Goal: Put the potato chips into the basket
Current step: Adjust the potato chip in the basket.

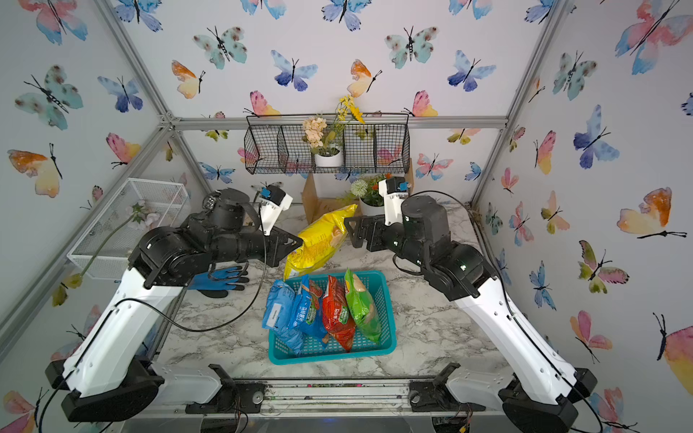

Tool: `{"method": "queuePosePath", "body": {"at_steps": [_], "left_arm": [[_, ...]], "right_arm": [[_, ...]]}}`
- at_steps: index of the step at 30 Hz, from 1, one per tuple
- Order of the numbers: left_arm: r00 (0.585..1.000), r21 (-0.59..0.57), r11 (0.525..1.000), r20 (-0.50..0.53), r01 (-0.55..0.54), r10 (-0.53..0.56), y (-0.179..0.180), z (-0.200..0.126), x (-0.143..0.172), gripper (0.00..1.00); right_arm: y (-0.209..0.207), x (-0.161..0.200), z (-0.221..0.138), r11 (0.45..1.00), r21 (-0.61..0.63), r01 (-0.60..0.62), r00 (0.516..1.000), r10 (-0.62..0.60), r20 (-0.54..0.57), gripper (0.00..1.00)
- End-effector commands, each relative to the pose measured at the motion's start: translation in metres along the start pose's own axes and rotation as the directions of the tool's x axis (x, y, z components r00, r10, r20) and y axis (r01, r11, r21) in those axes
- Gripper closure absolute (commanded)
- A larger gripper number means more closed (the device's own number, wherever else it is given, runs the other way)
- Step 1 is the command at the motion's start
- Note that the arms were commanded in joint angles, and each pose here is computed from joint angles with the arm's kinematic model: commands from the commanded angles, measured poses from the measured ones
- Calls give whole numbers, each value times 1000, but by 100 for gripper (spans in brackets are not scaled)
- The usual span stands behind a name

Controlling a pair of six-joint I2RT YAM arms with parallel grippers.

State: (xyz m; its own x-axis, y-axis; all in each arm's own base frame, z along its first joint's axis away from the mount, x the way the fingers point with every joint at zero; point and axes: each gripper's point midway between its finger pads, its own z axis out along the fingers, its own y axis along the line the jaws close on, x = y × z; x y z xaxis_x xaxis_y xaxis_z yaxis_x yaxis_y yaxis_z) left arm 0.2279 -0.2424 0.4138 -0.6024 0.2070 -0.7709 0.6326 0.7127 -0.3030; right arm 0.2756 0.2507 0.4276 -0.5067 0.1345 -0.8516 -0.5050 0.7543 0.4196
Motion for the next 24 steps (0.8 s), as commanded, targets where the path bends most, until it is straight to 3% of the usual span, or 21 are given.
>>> {"method": "queuePosePath", "body": {"at_steps": [1, 13, 24], "left_arm": [[996, 64, 996, 76, -55, 50, -16, -14, -12, 100], [995, 84, 994, 81, -67, 61, -20, -15, -10, 100], [995, 81, 994, 80, -74, 67, -19, -10, -8, 100]], "right_arm": [[-8, -7, 10, 999, 51, -13, 1000, 12, 16, 7], [-22, -14, 30, 993, -7, -118, 992, 119, 47, 23], [-11, -9, 51, 974, -90, -210, 978, 210, -6, 22]]}}
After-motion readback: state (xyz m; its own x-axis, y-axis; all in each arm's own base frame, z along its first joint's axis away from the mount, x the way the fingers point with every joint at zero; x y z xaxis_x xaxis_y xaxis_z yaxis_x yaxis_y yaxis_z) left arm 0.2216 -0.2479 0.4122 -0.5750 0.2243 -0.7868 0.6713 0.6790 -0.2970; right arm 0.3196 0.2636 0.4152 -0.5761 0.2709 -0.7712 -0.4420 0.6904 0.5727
